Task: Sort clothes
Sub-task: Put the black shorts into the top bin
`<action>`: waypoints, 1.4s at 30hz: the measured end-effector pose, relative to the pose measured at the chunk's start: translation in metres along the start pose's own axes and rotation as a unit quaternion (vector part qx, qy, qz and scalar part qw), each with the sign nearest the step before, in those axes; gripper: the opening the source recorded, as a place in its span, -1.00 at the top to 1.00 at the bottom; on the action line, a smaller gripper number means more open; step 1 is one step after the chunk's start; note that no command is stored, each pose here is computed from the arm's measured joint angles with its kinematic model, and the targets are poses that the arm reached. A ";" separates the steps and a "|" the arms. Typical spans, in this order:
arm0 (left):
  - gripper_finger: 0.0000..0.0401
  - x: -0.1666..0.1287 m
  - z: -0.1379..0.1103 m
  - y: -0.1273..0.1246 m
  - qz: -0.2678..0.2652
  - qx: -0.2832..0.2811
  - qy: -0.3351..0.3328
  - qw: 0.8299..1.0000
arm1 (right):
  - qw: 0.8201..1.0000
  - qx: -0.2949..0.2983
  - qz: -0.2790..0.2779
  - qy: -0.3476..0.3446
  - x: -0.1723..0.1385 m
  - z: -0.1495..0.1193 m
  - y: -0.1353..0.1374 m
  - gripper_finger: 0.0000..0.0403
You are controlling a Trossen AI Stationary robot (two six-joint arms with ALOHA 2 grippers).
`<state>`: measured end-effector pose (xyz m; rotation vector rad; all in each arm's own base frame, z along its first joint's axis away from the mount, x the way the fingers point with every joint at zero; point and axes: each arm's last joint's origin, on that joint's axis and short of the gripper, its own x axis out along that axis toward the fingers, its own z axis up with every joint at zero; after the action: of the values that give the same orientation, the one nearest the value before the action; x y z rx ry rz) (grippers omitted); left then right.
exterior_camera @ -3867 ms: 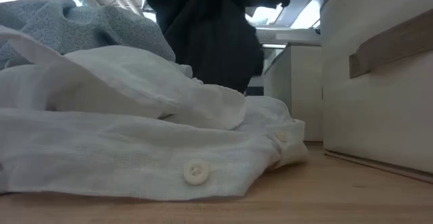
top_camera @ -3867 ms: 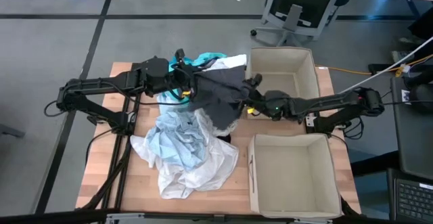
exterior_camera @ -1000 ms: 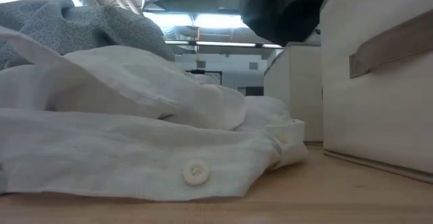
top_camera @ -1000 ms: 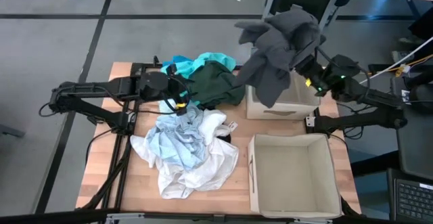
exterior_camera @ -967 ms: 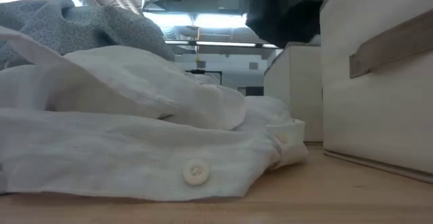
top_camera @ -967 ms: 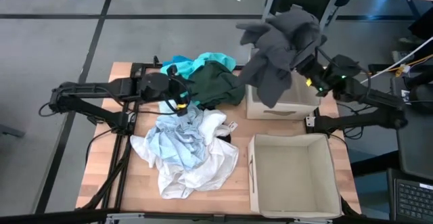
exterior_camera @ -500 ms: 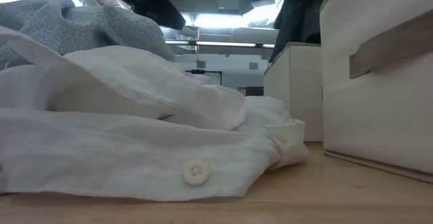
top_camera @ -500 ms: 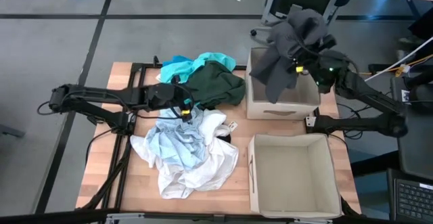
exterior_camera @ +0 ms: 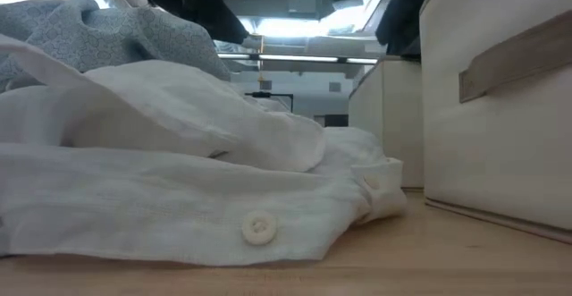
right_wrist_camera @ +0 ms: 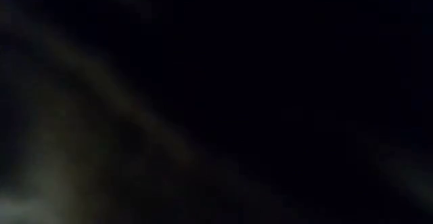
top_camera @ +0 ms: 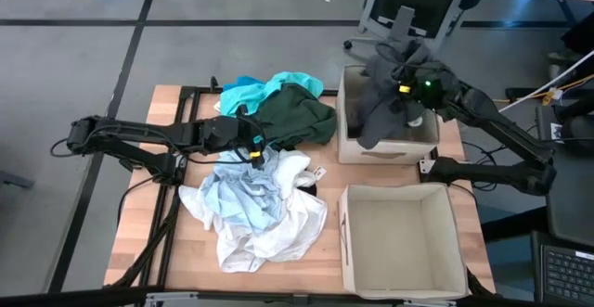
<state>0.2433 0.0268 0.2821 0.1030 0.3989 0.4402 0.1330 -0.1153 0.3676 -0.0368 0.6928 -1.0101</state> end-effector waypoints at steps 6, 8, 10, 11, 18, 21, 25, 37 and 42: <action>0.07 0.000 -0.001 0.000 0.000 0.002 0.002 1.000 | 0.997 0.004 0.024 0.078 0.020 -0.007 0.010 0.73; 0.07 0.000 -0.001 0.000 0.000 0.001 0.003 1.000 | 0.995 0.001 0.027 0.100 0.025 -0.009 0.013 0.73; 0.07 0.000 -0.001 0.000 0.000 0.002 0.004 1.000 | 0.992 -0.002 0.042 0.122 0.032 -0.011 0.017 0.73; 0.07 0.000 -0.001 0.000 0.000 0.002 0.004 1.000 | 0.990 -0.001 0.052 0.134 0.035 -0.013 0.019 0.73; 0.07 0.001 -0.001 0.000 0.000 -0.004 0.004 1.000 | 0.976 -0.017 0.084 0.202 0.061 -0.018 0.034 0.73; 0.07 0.000 -0.001 0.000 0.000 -0.004 0.006 1.000 | 0.967 -0.025 0.102 0.232 0.070 -0.022 0.040 0.73; 0.07 0.001 -0.002 0.000 -0.001 -0.004 0.008 1.000 | 0.959 -0.035 0.107 0.262 0.082 -0.026 0.046 0.72; 0.07 0.001 -0.001 -0.001 -0.001 0.000 0.007 1.000 | 0.932 -0.051 0.137 0.332 0.119 -0.037 0.066 0.72; 0.07 0.001 -0.001 -0.001 -0.001 0.001 0.007 1.000 | 0.932 -0.068 0.106 0.341 0.129 -0.040 0.071 0.72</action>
<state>0.2434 0.0267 0.2805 0.1015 0.4135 0.4392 0.2086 -0.1668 0.2456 0.2764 1.3722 -0.7550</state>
